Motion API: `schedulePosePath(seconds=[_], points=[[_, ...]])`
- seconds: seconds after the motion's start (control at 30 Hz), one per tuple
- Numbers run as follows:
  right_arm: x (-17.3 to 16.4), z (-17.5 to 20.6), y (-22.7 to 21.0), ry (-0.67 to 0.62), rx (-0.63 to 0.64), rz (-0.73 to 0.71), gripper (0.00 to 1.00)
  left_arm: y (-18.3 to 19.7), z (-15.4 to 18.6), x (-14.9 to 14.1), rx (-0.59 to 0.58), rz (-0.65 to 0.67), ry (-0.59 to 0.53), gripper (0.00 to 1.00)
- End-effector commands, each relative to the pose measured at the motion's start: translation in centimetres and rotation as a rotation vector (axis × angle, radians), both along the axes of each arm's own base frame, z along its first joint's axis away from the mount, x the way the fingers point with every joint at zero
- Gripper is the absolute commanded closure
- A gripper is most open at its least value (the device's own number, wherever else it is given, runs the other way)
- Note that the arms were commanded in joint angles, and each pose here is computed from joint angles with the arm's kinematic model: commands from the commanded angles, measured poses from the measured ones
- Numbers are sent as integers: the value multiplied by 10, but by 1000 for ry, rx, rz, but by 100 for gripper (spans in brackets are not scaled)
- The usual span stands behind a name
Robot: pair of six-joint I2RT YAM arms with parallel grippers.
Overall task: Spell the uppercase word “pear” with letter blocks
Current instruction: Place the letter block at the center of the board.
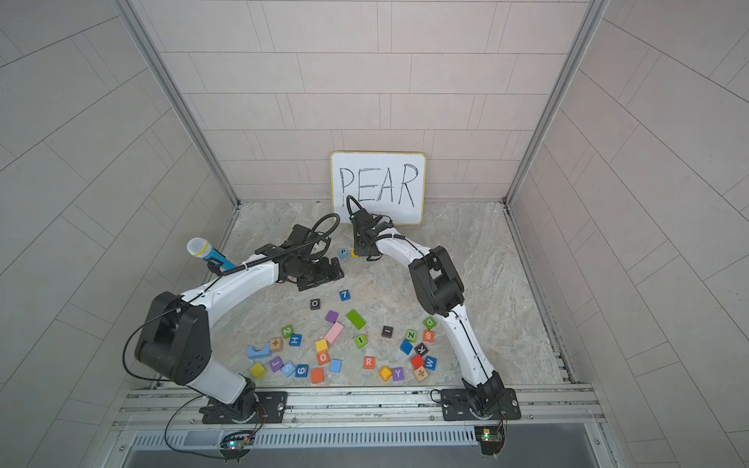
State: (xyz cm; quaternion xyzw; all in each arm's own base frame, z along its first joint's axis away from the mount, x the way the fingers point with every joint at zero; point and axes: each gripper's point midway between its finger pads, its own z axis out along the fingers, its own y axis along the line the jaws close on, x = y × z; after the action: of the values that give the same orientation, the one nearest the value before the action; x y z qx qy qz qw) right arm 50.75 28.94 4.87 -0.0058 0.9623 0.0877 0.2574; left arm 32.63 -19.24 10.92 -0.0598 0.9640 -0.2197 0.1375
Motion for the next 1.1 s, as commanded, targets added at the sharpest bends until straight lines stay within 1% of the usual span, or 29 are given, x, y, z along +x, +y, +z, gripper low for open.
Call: schedulePosePath(seconds=[0.0, 0.57, 0.8, 0.97, 1.07], points=[[1, -2, -6, 6, -25, -30, 64, 2, 6, -2, -8, -1, -17, 4], [5, -1, -7, -9, -4, -82, 64, 3, 6, -3, -9, 1, -20, 4], [5, 2, -8, -16, 9, -93, 60, 3, 8, -3, -10, 2, -24, 4], [6, 8, -6, -25, 21, -94, 54, 4, 9, -4, -10, 3, -27, 4], [7, 13, -6, -31, 26, -93, 54, 4, 10, -4, -11, 3, -29, 4]])
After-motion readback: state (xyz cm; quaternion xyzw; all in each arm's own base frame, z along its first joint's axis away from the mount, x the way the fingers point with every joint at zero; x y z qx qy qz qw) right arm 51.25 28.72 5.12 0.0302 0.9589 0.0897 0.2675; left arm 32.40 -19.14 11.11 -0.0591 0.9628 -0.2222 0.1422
